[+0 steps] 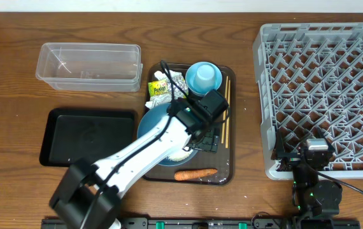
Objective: Sort waste into correct bins and load items into the dishwasher rack
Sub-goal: 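Grasp the blue bowl rim with the left gripper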
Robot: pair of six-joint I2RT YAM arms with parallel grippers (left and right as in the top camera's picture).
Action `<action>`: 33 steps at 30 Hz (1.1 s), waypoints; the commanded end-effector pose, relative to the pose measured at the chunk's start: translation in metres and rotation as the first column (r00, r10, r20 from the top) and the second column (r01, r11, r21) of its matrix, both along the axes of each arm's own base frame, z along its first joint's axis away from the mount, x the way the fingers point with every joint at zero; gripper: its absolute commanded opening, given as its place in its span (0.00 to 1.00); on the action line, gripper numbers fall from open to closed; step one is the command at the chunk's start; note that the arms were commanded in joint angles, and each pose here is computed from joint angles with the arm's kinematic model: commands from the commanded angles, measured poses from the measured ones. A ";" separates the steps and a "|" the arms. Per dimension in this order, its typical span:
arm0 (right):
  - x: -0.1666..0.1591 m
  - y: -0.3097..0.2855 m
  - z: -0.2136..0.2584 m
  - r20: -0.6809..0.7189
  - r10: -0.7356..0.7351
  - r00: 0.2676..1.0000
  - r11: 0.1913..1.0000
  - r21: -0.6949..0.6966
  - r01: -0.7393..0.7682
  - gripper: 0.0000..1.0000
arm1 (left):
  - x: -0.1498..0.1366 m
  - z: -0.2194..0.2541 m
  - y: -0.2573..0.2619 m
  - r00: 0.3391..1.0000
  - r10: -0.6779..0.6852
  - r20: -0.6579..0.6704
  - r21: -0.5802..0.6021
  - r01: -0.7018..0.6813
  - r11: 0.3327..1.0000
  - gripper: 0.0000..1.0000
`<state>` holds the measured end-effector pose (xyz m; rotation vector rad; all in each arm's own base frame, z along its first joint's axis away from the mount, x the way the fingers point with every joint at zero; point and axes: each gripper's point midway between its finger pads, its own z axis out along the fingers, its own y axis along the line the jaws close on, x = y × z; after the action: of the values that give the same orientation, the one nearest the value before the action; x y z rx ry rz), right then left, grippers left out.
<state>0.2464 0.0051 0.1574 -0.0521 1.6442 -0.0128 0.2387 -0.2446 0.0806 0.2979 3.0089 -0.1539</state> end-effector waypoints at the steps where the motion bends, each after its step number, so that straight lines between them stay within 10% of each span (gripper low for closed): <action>1: 0.000 -0.001 -0.001 0.000 -0.004 1.000 1.000 0.003 0.004 0.99 | -0.001 -0.014 0.003 1.000 0.008 -0.018 0.039 -0.008 0.999 0.87; 33: 0.000 -0.001 -0.001 0.000 -0.004 1.000 1.000 0.003 0.004 0.99 | 0.004 -0.050 -0.012 0.996 -0.055 0.066 0.158 0.044 0.986 0.72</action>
<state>0.2464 0.0051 0.1574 -0.0521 1.6442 -0.0128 0.2427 -0.2655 0.0430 0.3967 2.9380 0.0097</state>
